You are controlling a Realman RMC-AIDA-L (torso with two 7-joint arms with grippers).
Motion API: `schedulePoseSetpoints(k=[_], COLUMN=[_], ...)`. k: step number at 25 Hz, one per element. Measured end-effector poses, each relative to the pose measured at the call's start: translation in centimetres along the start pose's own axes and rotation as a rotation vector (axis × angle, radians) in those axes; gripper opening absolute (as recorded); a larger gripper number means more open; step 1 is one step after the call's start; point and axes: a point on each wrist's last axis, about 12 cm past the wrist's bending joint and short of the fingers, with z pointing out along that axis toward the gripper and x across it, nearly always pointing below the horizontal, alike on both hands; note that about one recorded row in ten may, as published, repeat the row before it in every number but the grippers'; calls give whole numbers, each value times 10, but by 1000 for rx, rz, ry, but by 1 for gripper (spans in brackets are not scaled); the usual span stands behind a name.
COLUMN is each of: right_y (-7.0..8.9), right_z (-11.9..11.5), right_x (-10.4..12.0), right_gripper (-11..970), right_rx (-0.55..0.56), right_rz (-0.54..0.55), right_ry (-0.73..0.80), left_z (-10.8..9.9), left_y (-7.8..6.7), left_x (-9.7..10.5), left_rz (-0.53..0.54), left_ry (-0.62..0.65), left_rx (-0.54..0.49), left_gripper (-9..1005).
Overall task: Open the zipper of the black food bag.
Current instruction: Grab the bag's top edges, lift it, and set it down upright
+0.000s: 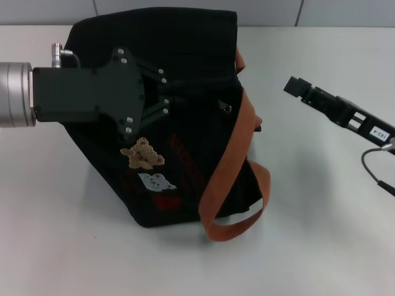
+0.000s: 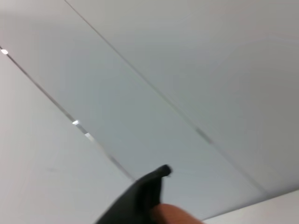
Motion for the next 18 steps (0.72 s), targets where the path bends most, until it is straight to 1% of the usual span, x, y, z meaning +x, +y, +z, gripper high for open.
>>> schedulePoseSetpoints(k=[4, 15, 18], right_y=[6, 13, 13], right_z=[5, 30, 32], right_x=[-11, -20, -20], right_gripper=[824, 651, 529], right_rx=[-70, -144, -149], right_rz=[60, 113, 121], right_ry=[64, 125, 127], left_z=[-1, -4, -4], left_y=[-4, -9, -10], left_x=[4, 9, 10], left_rz=[3, 30, 39], left_ry=[-11, -31, -32], left_rx=[2, -14, -15], left_gripper=[88, 88, 88])
